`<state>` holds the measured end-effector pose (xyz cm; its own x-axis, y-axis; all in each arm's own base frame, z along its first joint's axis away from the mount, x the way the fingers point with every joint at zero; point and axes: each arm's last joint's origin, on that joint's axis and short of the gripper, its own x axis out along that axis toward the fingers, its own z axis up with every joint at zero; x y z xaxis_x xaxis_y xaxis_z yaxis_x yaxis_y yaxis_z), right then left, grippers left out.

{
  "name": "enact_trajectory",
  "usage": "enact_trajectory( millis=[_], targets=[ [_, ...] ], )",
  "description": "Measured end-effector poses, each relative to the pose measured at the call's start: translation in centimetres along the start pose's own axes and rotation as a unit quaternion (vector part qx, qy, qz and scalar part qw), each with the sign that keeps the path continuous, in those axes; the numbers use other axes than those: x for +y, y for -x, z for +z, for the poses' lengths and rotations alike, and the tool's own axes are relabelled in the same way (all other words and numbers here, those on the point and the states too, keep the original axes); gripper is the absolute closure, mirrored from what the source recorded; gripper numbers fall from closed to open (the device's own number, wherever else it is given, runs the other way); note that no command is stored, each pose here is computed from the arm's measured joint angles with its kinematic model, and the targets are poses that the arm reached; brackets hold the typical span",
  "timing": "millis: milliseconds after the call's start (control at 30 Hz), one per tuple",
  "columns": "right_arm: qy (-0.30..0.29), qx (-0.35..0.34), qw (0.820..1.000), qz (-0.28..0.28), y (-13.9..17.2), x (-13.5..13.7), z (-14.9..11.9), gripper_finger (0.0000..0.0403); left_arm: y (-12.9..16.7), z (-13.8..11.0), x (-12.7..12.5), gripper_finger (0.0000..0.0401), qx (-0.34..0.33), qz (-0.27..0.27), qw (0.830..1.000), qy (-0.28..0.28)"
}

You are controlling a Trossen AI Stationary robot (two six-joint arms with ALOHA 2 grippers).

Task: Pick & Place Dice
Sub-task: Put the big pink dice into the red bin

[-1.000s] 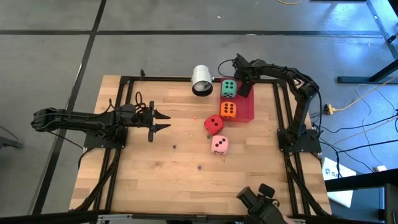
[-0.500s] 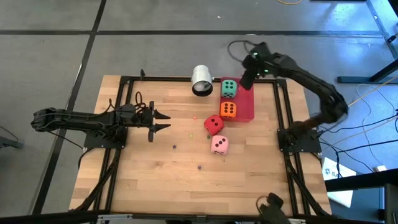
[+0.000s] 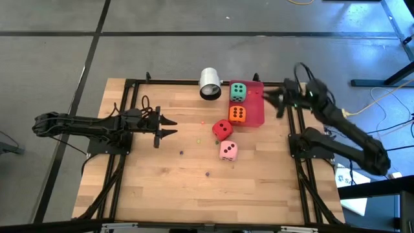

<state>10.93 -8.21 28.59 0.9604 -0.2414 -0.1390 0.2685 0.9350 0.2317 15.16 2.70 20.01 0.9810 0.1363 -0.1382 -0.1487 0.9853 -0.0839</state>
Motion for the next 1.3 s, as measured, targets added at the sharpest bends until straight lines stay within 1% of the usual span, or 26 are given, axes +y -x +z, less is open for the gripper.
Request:
enact_trajectory(
  millis=[67,133,200,267,367,433,600,700,767,967,1067,1167,1300],
  targets=[
    [-0.002,-0.039,0.997,0.066,0.5,1.1,-1.5,0.0271,0.0,0.0,0.0,0.0244,-0.002,0.0,1.0,0.01],
    [-0.006,-0.061,0.992,0.111,0.8,1.8,-3.6,0.0271,0.0,0.1,0.0,0.0244,-0.005,-0.001,1.0,0.021],
    [-0.002,-0.093,0.984,0.152,0.9,2.4,-5.0,0.0271,0.0,0.1,-0.1,0.0244,-0.004,-0.005,0.999,0.033],
    [0.001,-0.117,0.977,0.177,0.9,2.8,-6.6,0.0271,0.0,0.1,-0.3,0.0244,-0.003,-0.011,0.999,0.043],
    [0.004,-0.134,0.971,0.198,0.6,3.2,-8.5,0.0271,0.0,0.0,-0.7,0.0244,-0.002,-0.023,0.998,0.057],
    [0.006,-0.123,0.969,0.214,0.4,3.4,-9.7,0.0271,0.0,0.2,-1.0,0.0244,-0.008,-0.033,0.997,0.062],
    [0.014,-0.104,0.962,0.252,0.2,4.6,-11.0,0.0271,-0.3,0.7,-1.7,0.0244,-0.043,-0.043,0.996,0.058],
    [0.029,-0.111,0.959,0.258,0.1,5.4,-11.1,0.0271,-0.8,1.0,-2.0,0.0244,-0.065,-0.048,0.996,0.047],
    [0.035,-0.109,0.961,0.252,0.1,5.9,-11.3,0.0271,-1.2,1.0,-2.1,0.0244,-0.072,-0.049,0.995,0.045],
    [0.031,-0.093,0.969,0.228,-0.2,7.0,-12.0,0.0271,-2.8,-0.1,-2.5,0.0244,-0.053,-0.051,0.996,0.047],
    [0.026,-0.097,0.971,0.217,-0.4,7.4,-12.1,0.0271,-3.8,-0.7,-2.6,0.0244,-0.052,-0.054,0.996,0.051],
    [0.024,-0.104,0.975,0.196,-0.6,7.6,-12.1,0.0271,-4.7,-1.2,-2.7,0.0244,-0.059,-0.055,0.996,0.049],
    [0.015,-0.111,0.982,0.152,-1.1,7.5,-12.2,0.0271,-5.7,-1.9,-2.7,0.0244,-0.072,-0.056,0.995,0.044]
  ],
)
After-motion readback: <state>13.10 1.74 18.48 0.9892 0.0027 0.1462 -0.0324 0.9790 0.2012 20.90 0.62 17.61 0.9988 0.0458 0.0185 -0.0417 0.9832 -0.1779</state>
